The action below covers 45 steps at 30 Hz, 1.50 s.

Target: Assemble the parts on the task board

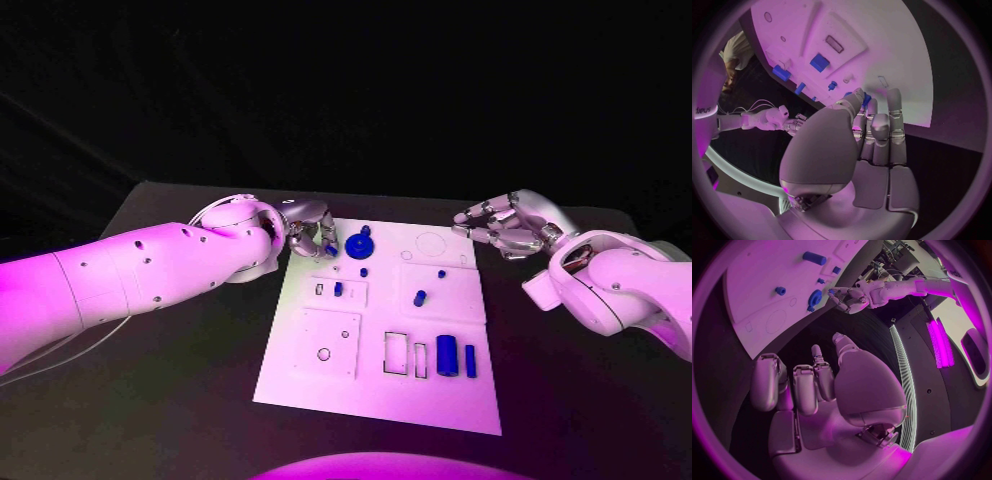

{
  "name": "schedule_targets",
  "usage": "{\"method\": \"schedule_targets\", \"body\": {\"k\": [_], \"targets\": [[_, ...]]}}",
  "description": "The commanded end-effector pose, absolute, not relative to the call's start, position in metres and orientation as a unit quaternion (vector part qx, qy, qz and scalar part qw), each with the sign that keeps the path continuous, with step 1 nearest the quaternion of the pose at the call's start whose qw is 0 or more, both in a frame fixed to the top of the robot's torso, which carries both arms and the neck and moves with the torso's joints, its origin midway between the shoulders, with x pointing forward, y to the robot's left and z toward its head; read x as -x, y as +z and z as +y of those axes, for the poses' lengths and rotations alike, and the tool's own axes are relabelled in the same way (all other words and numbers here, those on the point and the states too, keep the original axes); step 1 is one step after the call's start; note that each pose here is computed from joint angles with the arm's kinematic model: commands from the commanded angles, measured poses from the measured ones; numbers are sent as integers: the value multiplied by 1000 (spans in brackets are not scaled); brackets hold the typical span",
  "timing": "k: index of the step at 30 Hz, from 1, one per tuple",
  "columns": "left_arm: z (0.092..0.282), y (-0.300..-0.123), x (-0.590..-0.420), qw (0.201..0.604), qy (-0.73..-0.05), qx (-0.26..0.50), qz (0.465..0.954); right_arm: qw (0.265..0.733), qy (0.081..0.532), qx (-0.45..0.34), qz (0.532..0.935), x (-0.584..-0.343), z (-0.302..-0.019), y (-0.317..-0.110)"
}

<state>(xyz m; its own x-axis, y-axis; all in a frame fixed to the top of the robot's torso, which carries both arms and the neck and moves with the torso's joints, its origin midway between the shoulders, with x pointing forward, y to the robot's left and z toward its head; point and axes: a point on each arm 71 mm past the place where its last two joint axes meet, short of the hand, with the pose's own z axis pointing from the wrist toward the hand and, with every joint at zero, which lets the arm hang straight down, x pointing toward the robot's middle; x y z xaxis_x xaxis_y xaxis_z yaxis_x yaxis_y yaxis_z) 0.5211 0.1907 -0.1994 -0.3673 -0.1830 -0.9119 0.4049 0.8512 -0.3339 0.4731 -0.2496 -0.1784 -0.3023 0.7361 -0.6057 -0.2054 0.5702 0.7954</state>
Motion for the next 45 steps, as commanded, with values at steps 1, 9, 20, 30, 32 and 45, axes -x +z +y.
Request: {"method": "schedule_targets", "body": {"k": [1,9,20,30,32,45], "targets": [[197,-198,-521,529,-320,31,785,556,423,-187,691,-473,-248,-179],[221,-203,-516,493,-344,140,787,556,423,-187,691,-473,-249,-180],[236,-212,-507,471,-357,200,781,555,422,-187,691,-472,-249,-180],[243,-214,-505,478,-365,222,767,555,422,-188,692,-472,-249,-181],[243,-214,-505,480,-365,223,766,555,422,-188,692,-472,-249,-181],[246,-217,-505,473,-355,222,775,555,422,-188,692,-473,-249,-181]]}}
